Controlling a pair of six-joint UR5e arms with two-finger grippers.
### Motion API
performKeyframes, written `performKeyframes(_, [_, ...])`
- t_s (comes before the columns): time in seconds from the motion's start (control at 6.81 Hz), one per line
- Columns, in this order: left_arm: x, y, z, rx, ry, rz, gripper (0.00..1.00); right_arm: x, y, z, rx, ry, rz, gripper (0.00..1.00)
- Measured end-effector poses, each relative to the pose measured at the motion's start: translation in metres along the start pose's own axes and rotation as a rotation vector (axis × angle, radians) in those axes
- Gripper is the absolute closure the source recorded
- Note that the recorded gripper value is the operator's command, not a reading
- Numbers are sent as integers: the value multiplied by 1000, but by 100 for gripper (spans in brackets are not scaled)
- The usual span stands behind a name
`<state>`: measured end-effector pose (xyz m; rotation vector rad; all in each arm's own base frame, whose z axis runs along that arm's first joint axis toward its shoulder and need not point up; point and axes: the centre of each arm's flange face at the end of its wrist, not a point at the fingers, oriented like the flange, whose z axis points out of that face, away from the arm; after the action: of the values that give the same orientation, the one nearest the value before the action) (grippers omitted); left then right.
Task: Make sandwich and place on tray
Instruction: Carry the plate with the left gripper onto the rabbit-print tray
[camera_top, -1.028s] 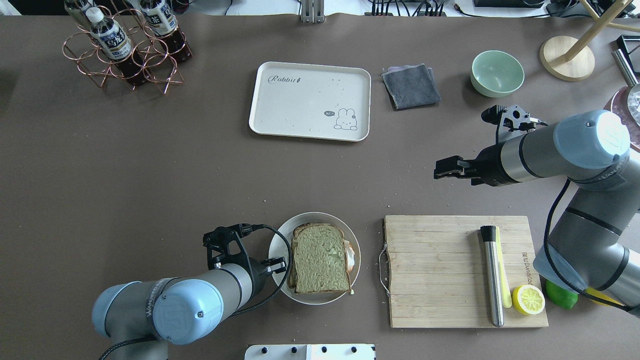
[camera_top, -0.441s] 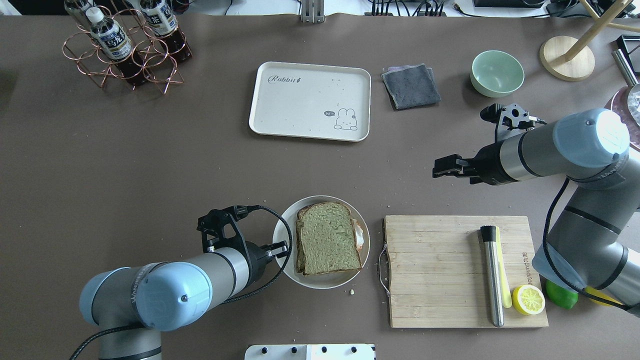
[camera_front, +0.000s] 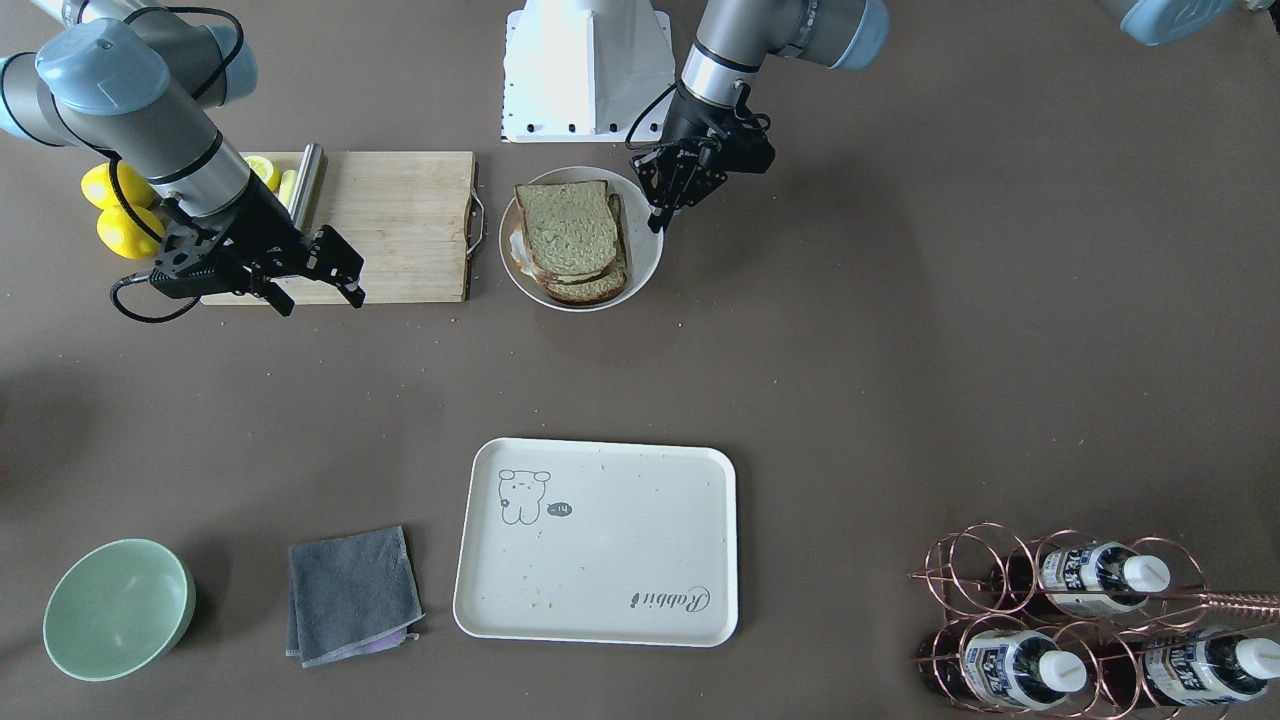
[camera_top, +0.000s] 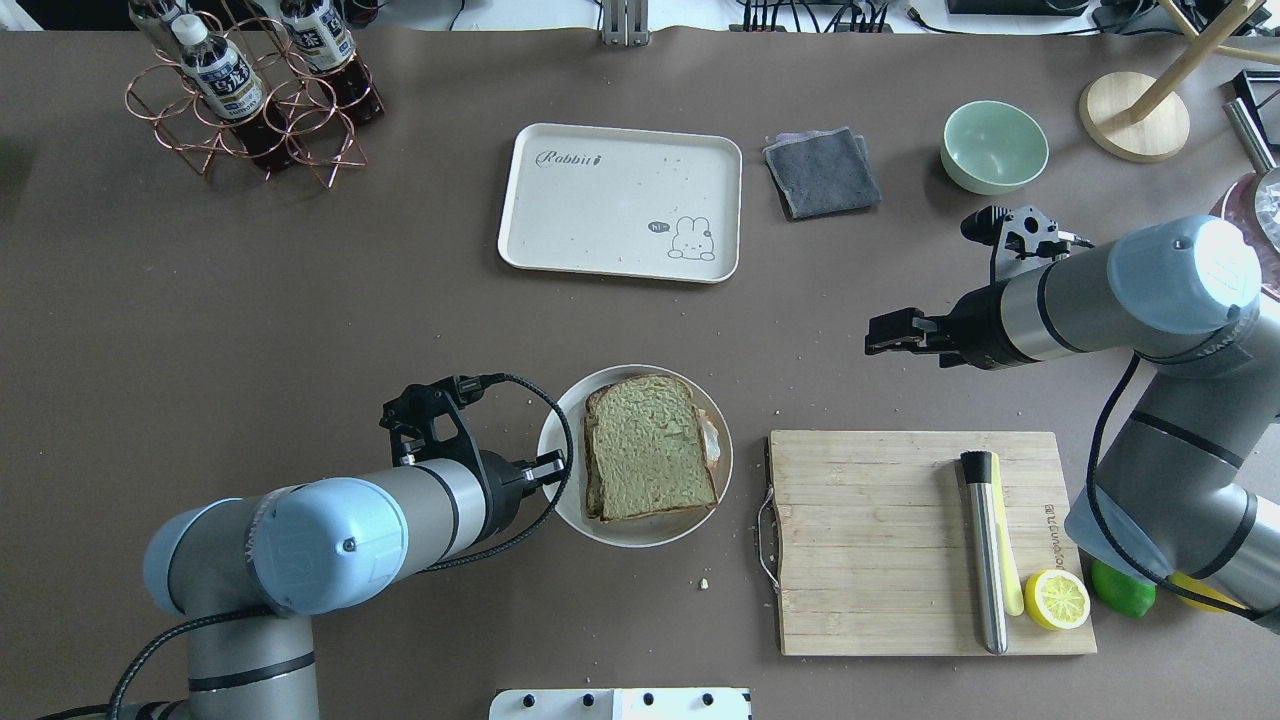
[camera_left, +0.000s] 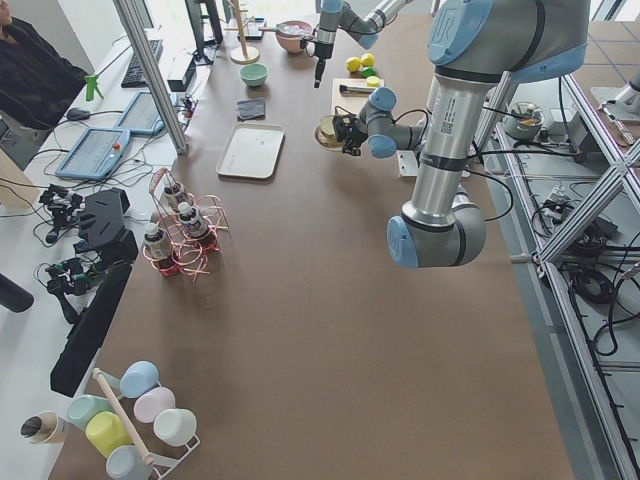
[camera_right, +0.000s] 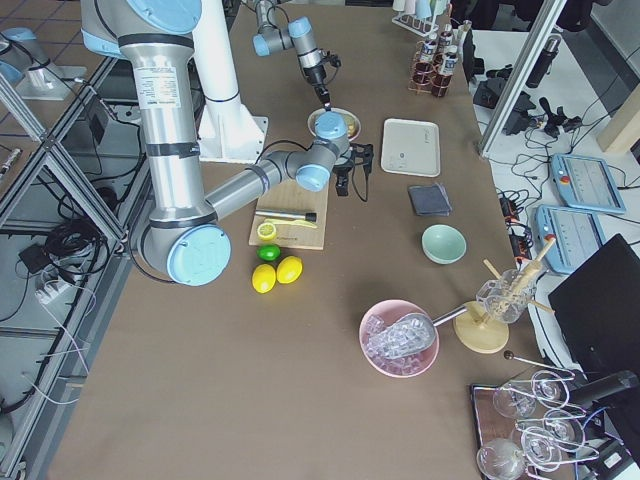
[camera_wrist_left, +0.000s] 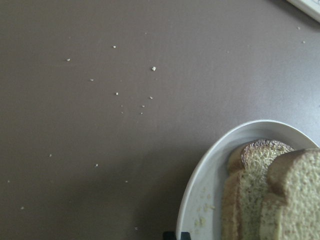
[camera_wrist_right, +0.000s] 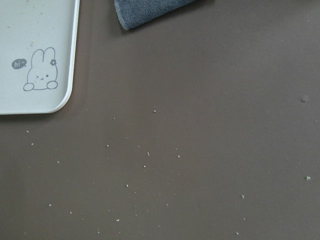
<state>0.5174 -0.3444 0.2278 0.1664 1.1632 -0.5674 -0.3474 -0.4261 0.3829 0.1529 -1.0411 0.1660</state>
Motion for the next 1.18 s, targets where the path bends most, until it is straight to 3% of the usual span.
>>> performKeyframes(0.44, [55,-87,53,148,-11,-242,100,-1,-1,-2,4,-2,4,1])
performKeyframes(0.88, [68,-155,118,232,-2,-298,100,-3,-4,-1,10,-4,4,1])
performKeyframes(1.18, [71,-171,139,249,-10,-295,100,-5,-5,-1,15,-4,4,1])
